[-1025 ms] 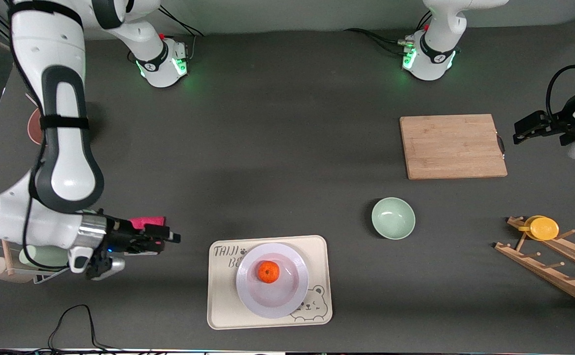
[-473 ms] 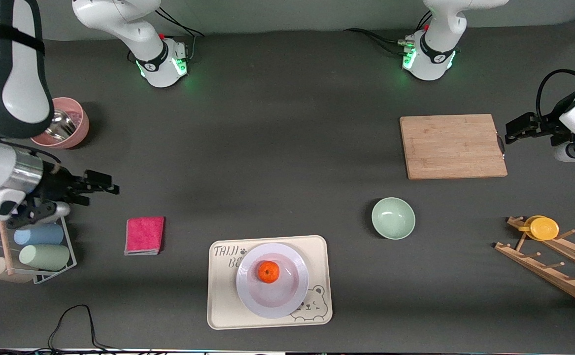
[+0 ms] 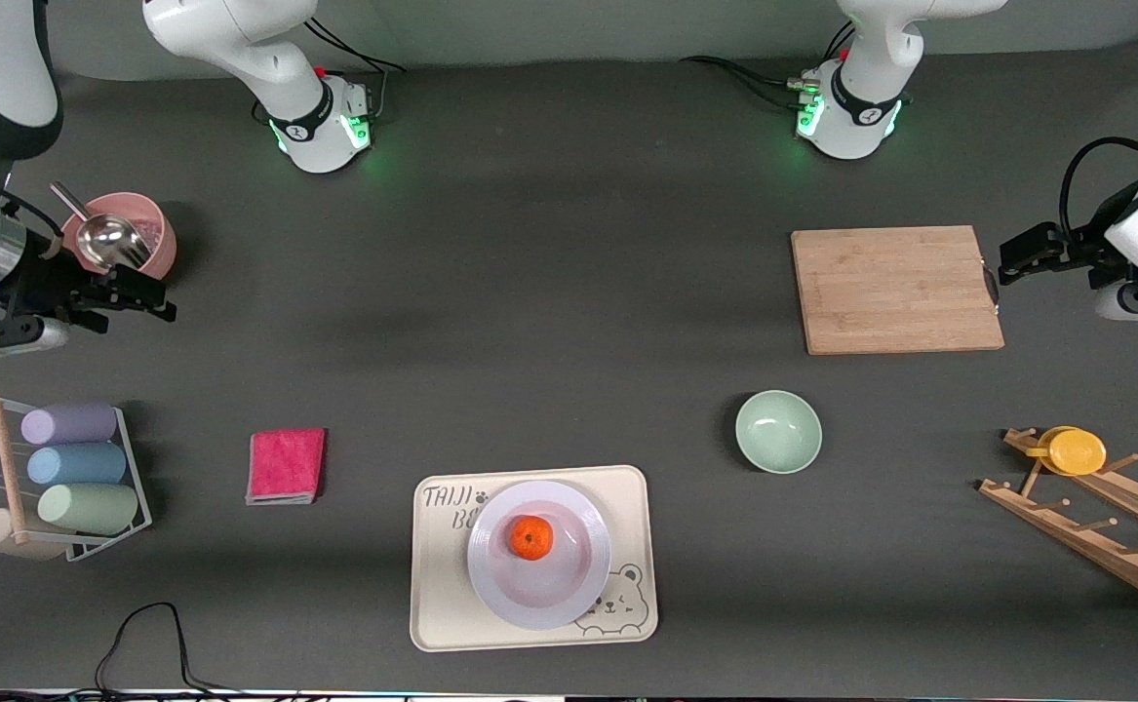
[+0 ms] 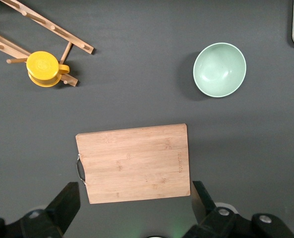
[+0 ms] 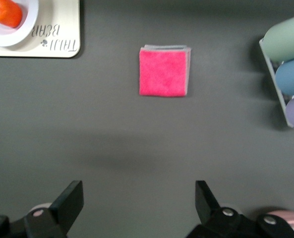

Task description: Place orange and plate with both arms

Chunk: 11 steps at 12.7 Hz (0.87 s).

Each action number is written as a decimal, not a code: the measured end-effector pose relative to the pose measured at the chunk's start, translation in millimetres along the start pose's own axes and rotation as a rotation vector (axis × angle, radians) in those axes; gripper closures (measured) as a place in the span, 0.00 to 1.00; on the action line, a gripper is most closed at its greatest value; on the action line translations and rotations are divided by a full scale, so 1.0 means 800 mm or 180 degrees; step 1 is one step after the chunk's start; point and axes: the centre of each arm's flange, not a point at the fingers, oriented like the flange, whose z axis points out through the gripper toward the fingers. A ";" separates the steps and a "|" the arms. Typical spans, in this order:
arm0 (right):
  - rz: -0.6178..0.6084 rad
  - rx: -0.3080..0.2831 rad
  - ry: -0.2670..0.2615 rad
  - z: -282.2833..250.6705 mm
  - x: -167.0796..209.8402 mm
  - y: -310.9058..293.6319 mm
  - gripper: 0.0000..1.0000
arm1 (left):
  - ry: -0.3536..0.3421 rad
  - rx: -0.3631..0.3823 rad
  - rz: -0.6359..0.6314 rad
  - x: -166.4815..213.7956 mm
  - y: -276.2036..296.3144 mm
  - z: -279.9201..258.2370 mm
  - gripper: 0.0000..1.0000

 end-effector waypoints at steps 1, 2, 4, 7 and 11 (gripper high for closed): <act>0.0101 0.0007 -0.0028 -0.003 -0.004 -0.007 0.00 | 0.0000 0.0000 0.0000 0.000 0.000 0.000 0.00; 0.0265 -0.0011 -0.0047 -0.001 -0.003 -0.011 0.00 | 0.0000 0.0000 0.0000 0.000 0.000 0.000 0.00; 0.0422 -0.0064 -0.0136 0.008 -0.003 -0.018 0.00 | 0.0000 0.0001 0.0000 0.000 0.000 0.000 0.00; 0.0453 -0.0051 -0.0108 -0.007 -0.008 -0.018 0.00 | 0.0000 0.0001 0.0000 0.000 0.000 0.000 0.00; 0.0393 -0.0051 -0.0004 -0.028 -0.007 -0.030 0.00 | -0.0002 0.0001 0.0000 0.000 0.000 0.000 0.00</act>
